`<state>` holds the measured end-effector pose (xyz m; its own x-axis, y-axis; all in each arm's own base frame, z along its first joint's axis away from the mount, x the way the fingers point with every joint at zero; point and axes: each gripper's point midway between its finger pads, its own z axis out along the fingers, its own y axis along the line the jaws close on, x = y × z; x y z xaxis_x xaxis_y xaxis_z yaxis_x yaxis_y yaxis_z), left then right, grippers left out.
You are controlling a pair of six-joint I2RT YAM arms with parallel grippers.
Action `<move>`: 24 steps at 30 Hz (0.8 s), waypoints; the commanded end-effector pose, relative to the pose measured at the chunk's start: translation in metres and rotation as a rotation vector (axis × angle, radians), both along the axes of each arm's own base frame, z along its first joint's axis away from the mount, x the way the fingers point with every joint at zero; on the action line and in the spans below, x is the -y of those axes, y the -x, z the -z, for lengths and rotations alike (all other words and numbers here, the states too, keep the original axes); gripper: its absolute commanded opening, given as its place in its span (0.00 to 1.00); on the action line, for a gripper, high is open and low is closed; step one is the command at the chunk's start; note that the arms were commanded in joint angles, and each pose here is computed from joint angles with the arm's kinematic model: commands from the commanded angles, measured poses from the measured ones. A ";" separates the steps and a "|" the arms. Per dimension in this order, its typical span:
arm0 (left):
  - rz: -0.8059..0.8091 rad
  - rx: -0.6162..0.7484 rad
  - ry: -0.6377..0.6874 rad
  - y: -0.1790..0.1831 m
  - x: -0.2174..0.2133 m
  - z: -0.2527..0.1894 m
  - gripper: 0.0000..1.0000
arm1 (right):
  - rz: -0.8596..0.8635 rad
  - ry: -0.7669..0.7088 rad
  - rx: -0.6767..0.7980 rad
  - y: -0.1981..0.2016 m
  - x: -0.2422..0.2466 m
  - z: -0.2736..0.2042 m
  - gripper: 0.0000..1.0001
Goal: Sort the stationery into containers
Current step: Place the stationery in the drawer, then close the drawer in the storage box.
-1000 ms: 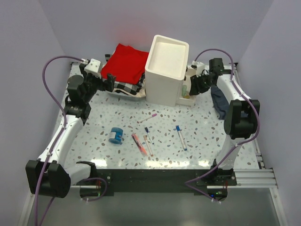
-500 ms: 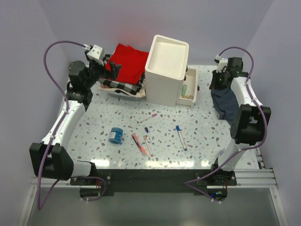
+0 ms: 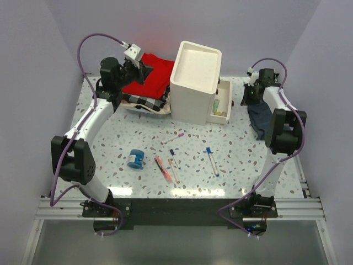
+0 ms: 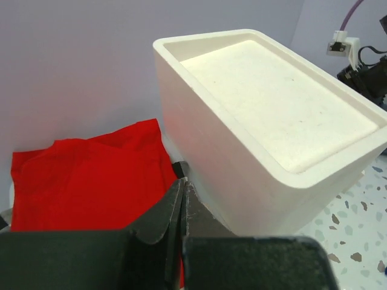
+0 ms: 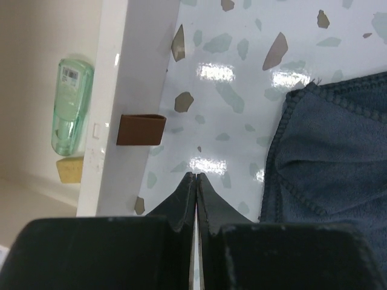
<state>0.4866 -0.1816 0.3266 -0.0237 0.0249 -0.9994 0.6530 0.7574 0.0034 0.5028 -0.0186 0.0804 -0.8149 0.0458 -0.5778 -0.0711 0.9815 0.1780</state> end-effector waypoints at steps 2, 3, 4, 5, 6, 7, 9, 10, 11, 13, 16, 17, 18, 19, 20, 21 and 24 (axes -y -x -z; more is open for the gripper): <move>0.067 0.077 -0.031 -0.013 0.029 -0.016 0.00 | 0.002 -0.061 0.082 -0.025 -0.009 -0.019 0.00; 0.074 0.073 -0.034 -0.015 0.033 -0.013 0.00 | 0.021 -0.083 0.074 -0.025 -0.012 -0.018 0.00; 0.086 0.066 -0.035 -0.018 0.040 -0.008 0.00 | 0.016 -0.094 0.075 -0.026 -0.015 -0.017 0.00; 0.093 0.061 -0.037 -0.019 0.043 -0.005 0.00 | 0.014 -0.099 0.067 -0.025 -0.017 -0.014 0.00; 0.099 0.056 -0.040 -0.020 0.047 -0.001 0.00 | 0.010 -0.104 0.063 -0.026 -0.020 -0.012 0.00; 0.107 0.047 -0.041 -0.022 0.053 0.004 0.00 | 0.005 -0.112 0.059 -0.026 -0.023 -0.010 0.00; 0.121 0.043 -0.042 -0.023 0.060 0.007 0.00 | -0.006 -0.115 0.054 -0.027 -0.029 -0.007 0.00; 0.127 0.034 -0.044 -0.024 0.064 0.012 0.00 | -0.012 -0.122 0.051 -0.027 -0.032 -0.005 0.00; 0.133 0.034 -0.045 -0.024 0.067 0.013 0.00 | -0.019 -0.124 0.051 -0.028 -0.036 -0.005 0.00; 0.147 0.031 -0.050 -0.025 0.074 0.016 0.00 | -0.030 -0.130 0.047 -0.029 -0.043 -0.003 0.00; 0.166 0.021 -0.046 -0.025 0.081 0.020 0.00 | -0.055 -0.135 0.040 -0.030 -0.056 0.000 0.00; 0.169 0.018 -0.047 -0.025 0.083 0.021 0.00 | -0.060 -0.138 0.044 -0.031 -0.060 -0.001 0.00; 0.172 0.022 -0.044 -0.025 0.084 0.020 0.00 | -0.061 -0.142 0.043 -0.032 -0.063 -0.001 0.00; 0.181 0.016 -0.044 -0.024 0.088 0.022 0.00 | -0.070 -0.146 0.043 -0.032 -0.067 0.000 0.00; 0.183 0.016 -0.046 -0.024 0.089 0.023 0.00 | -0.082 -0.151 0.049 -0.034 -0.074 -0.002 0.00; 0.189 0.018 -0.047 -0.023 0.091 0.023 0.00 | -0.087 -0.166 0.050 -0.034 -0.079 -0.004 0.00; 0.198 0.015 -0.046 -0.021 0.096 0.024 0.00 | -0.090 -0.225 0.059 -0.038 -0.091 -0.009 0.00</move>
